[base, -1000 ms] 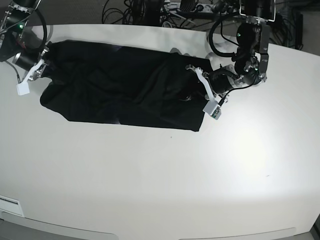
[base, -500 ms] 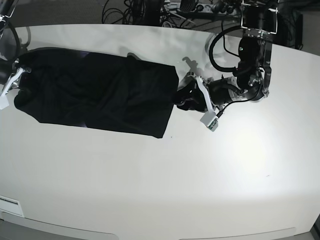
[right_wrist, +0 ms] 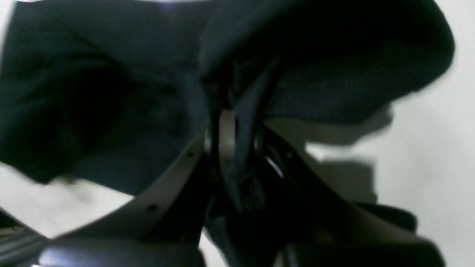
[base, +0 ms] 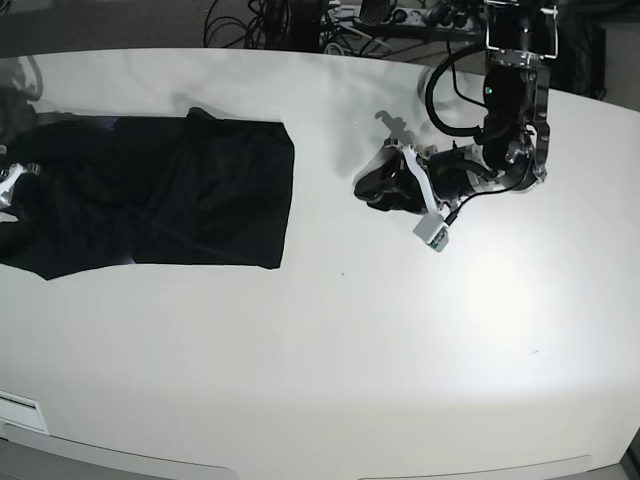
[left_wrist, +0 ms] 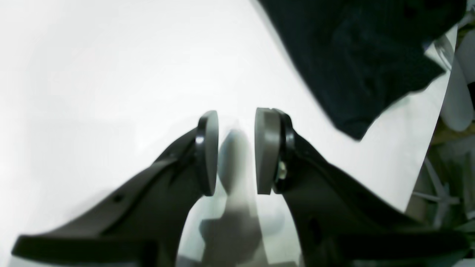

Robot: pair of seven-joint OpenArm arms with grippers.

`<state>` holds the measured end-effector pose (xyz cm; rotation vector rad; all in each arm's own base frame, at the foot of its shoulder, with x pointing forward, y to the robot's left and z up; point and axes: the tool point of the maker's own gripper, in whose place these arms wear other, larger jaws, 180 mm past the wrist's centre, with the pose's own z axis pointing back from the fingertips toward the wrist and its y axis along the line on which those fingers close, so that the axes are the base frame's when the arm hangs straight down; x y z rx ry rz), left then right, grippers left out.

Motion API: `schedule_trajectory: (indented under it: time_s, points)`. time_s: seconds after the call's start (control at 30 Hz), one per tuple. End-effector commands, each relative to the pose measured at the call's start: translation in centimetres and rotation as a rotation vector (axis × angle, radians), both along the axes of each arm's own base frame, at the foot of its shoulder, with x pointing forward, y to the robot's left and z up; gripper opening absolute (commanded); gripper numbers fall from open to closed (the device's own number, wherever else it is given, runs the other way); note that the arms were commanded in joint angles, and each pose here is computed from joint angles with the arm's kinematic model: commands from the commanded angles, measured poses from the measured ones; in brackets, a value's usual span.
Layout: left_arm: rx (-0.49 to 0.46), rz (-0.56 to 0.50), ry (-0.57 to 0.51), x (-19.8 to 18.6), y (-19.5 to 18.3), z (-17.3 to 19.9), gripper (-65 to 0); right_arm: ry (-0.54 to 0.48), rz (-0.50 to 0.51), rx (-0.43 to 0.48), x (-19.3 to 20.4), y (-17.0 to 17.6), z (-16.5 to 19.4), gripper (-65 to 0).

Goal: Fold the T-shirt properly
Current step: 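Fold the strip's end over toward the left gripper with the right gripper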

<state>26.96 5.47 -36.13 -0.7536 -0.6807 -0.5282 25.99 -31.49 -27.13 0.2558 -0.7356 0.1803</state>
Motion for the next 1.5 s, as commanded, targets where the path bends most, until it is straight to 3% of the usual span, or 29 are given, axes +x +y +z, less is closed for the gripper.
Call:
schedule_trajectory:
  time_s: [0.0, 0.1, 0.2, 0.7, 1.0, 1.13, 1.33, 1.37, 1.47]
  points:
    - [-0.032, 0.002, -0.041, 0.6, -0.2, 1.3, -45.9, -0.096, 0.056, -0.001, 1.0, 1.2, 2.8, -65.0]
    - [-0.032, 0.003, -0.016, -0.3, -0.2, 0.6, -45.9, -0.192, 0.154, 0.017, 1.1, 4.9, 4.9, -65.0]
    - [-0.032, 0.003, 0.006, -1.1, -0.2, 0.0, -45.9, -0.246, 0.185, 0.053, 0.8, 7.4, 5.5, -65.0]
    - [-0.050, 0.005, 0.026, -1.8, -0.2, -0.2, -45.9, -0.378, 0.102, 0.424, 0.1, 15.4, 3.3, -65.0]
    - [-0.054, 0.006, 0.025, -1.8, -0.1, -0.1, -45.9, -0.385, 0.057, 0.515, 0.2, 17.6, 2.5, -65.0]
    - [-0.054, 0.006, 0.025, -1.8, -0.1, -0.1, -45.9, -0.378, 0.112, 0.550, 0.4, 20.2, 2.5, -65.0]
    - [-0.077, 0.006, 0.025, -1.8, -0.3, 0.2, -45.9, -0.338, 0.202, 0.492, 0.7, 24.0, 1.1, -65.0]
    - [-0.076, 0.006, 0.025, -1.8, -0.3, 0.2, -45.9, -0.336, 0.218, 0.494, 0.7, 24.6, 1.1, -63.4]
    - [-0.076, 0.006, 0.025, -1.8, -0.3, 0.2, -45.9, -0.343, 0.264, 0.510, 0.8, 26.1, 1.6, -34.3]
